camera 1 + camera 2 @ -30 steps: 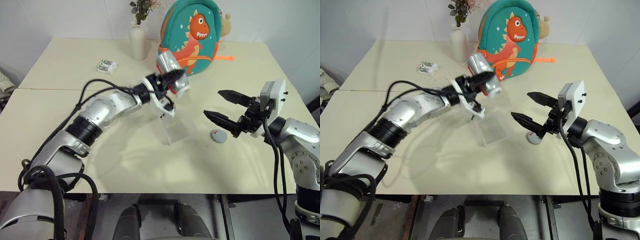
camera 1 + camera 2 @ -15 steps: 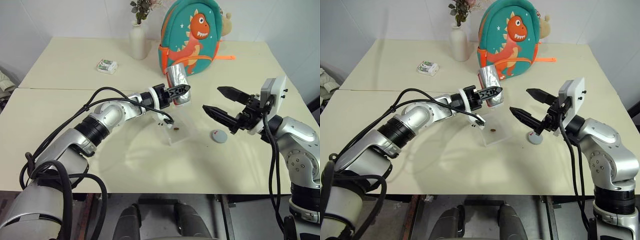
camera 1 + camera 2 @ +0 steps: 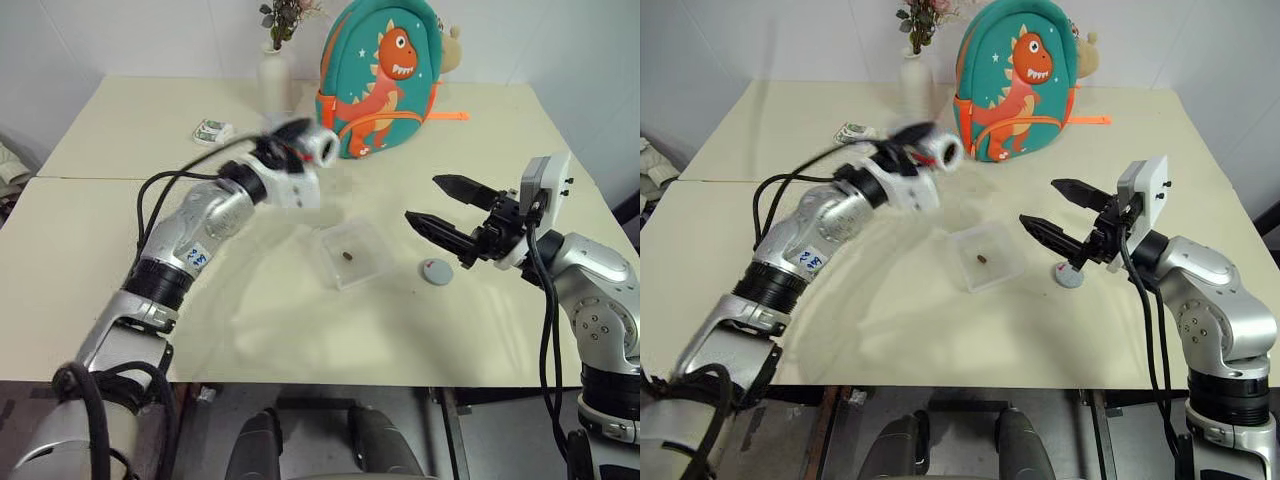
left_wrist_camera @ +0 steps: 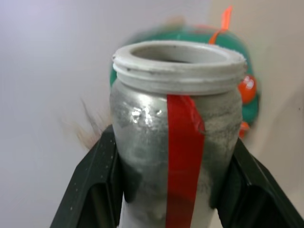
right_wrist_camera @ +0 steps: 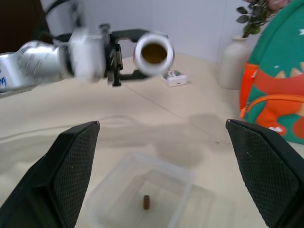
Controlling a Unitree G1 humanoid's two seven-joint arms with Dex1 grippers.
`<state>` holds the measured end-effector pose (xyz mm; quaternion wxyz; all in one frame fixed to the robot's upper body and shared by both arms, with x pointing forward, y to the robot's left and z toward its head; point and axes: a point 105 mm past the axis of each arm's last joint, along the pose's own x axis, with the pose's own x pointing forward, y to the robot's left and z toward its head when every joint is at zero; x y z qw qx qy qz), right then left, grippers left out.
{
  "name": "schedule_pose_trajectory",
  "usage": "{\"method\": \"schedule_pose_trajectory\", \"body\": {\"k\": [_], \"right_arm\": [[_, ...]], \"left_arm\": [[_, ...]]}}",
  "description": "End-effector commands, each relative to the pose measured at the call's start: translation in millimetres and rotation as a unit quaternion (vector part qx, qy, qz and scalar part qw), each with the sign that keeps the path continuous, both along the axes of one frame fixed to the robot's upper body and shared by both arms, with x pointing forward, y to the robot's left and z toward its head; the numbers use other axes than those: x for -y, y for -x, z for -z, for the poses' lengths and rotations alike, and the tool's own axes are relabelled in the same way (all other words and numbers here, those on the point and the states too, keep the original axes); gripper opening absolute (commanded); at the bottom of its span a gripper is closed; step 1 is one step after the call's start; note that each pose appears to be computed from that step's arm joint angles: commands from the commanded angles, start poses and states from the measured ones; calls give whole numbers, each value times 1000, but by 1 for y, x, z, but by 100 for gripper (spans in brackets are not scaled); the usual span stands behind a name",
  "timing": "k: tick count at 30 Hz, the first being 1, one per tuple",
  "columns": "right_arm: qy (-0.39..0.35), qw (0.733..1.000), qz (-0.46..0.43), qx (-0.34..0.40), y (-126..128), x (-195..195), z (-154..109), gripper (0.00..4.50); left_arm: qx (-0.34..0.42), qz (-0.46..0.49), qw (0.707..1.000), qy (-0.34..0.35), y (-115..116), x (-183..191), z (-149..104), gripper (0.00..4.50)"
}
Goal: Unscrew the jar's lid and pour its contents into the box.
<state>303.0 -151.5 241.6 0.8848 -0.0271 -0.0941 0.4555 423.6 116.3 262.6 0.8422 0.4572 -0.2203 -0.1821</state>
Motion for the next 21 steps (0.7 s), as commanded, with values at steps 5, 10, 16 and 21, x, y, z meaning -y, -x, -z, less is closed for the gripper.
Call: {"method": "schedule_pose_trajectory", "body": {"k": [5,10,16,21], "right_arm": [[48,997,-58,15,12,-14,-5,448],[66,994,-91,17,12,-24,-6,448],[87,989,-116,20,10,-33,-3,448],[105,985,-137,21,12,-38,0,448]], "left_arm": [[-197,-26,926,322,2,-68,18,200],[-212,-62,886,408,2,-101,40,200],[-201,-79,893,395,4,-118,69,200],[-198,-59,874,440,8,-119,85,200]]}}
